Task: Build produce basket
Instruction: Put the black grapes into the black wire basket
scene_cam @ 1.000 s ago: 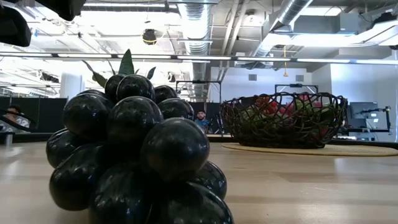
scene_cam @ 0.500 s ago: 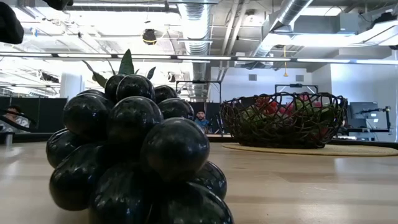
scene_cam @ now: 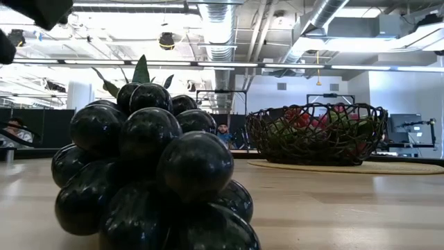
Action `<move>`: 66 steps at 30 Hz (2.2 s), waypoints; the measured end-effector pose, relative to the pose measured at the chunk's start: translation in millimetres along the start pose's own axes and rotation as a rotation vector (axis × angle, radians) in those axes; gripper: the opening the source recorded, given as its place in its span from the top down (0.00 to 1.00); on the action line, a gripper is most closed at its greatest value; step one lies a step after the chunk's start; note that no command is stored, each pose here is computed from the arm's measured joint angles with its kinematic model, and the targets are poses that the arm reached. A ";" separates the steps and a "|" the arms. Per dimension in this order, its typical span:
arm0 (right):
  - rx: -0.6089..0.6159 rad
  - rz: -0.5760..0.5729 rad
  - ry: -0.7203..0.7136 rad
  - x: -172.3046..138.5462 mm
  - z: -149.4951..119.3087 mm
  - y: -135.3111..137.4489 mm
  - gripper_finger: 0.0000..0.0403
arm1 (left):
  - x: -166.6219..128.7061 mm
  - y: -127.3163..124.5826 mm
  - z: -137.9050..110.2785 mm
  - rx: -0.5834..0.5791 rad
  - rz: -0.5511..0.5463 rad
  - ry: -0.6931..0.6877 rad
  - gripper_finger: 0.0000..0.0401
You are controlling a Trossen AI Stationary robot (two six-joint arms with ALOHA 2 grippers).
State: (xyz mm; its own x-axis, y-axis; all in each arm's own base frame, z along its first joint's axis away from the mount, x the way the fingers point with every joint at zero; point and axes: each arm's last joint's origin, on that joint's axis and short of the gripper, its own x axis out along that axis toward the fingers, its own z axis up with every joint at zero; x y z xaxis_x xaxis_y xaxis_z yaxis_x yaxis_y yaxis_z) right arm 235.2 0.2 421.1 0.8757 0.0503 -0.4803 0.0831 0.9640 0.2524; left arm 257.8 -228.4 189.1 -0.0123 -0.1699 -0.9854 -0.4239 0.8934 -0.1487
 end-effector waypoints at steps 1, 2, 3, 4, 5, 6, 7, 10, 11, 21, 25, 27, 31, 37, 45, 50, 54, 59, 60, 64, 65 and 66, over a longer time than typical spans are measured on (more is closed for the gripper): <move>0.000 0.000 0.000 0.0 0.0 0.0 0.44 | 0.5 -0.5 0.5 0.005 -0.006 0.004 0.76; 0.002 0.000 0.001 0.0 -0.1 0.0 0.44 | 0.4 -0.3 1.0 0.010 -0.008 0.005 0.76; 0.002 0.000 0.001 0.0 -0.1 0.0 0.44 | 0.4 -0.2 1.3 0.019 -0.006 0.003 0.76; 0.002 0.000 -0.002 0.1 0.2 0.0 0.44 | 0.2 0.1 1.9 0.027 -0.002 -0.007 0.76; 0.003 0.001 -0.002 0.0 0.2 0.1 0.44 | 0.2 0.5 2.8 0.033 0.007 -0.025 0.76; 0.009 0.001 -0.005 0.0 0.5 0.1 0.44 | 0.1 1.0 3.2 0.042 0.017 -0.040 0.76; 0.010 0.003 -0.011 0.0 1.0 0.4 0.44 | 0.1 2.0 3.3 0.054 0.032 -0.049 0.76; 0.013 0.006 -0.020 0.0 1.9 0.6 0.44 | 3.4 4.7 3.5 0.078 0.069 -0.057 0.76; 0.021 0.006 -0.023 0.0 2.2 0.6 0.44 | 6.0 6.5 3.1 0.077 0.084 -0.050 0.76; 0.038 0.008 -0.028 0.1 2.8 0.7 0.44 | 30.5 8.1 4.4 0.089 0.104 0.015 0.76; 0.052 0.009 -0.029 0.1 2.8 0.8 0.44 | 30.6 8.0 6.8 0.109 0.115 -0.029 0.76; 0.053 0.009 -0.030 0.1 3.0 0.8 0.44 | 30.6 8.0 7.3 0.116 0.119 -0.040 0.77; 0.053 0.009 -0.031 0.1 3.1 0.8 0.44 | 30.5 8.3 8.0 0.117 0.126 -0.055 0.84; 0.053 0.009 -0.032 0.1 3.1 0.8 0.44 | 25.5 5.9 8.9 0.119 0.120 -0.058 0.99; 0.059 0.009 -0.032 0.1 3.2 0.6 0.44 | -12.2 -7.2 21.1 0.157 0.154 -0.156 1.00; 0.061 0.009 -0.032 0.1 3.2 0.6 0.44 | -49.3 -9.5 28.8 0.166 0.229 -0.210 1.00; 0.069 0.009 -0.032 0.1 3.2 0.6 0.44 | -72.1 -14.0 31.6 0.194 0.221 -0.237 1.00; 0.078 0.006 -0.023 0.1 2.3 0.4 0.44 | -75.8 -16.6 32.5 0.182 0.196 -0.253 1.00; 0.078 0.005 -0.019 0.1 1.9 0.3 0.44 | -75.9 -16.6 32.6 0.164 0.189 -0.250 0.99; 0.078 0.004 -0.015 0.1 1.5 0.2 0.44 | -75.7 -16.4 33.1 0.054 0.146 -0.210 0.97; 0.077 0.004 -0.015 0.1 1.5 0.2 0.44 | -75.7 -16.3 33.5 0.052 0.137 -0.195 0.96; 0.073 0.004 -0.015 0.1 1.5 0.2 0.44 | -75.7 -16.5 33.8 0.061 0.131 -0.188 0.95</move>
State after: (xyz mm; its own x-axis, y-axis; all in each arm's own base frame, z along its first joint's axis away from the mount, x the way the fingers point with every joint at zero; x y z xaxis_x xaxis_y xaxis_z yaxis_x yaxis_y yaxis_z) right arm 236.1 0.0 422.4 0.8831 0.0496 -0.4665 0.1138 0.9421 0.3156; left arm 296.3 -216.2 263.3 0.1074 0.0242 -0.9939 -0.3745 0.9271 -0.0179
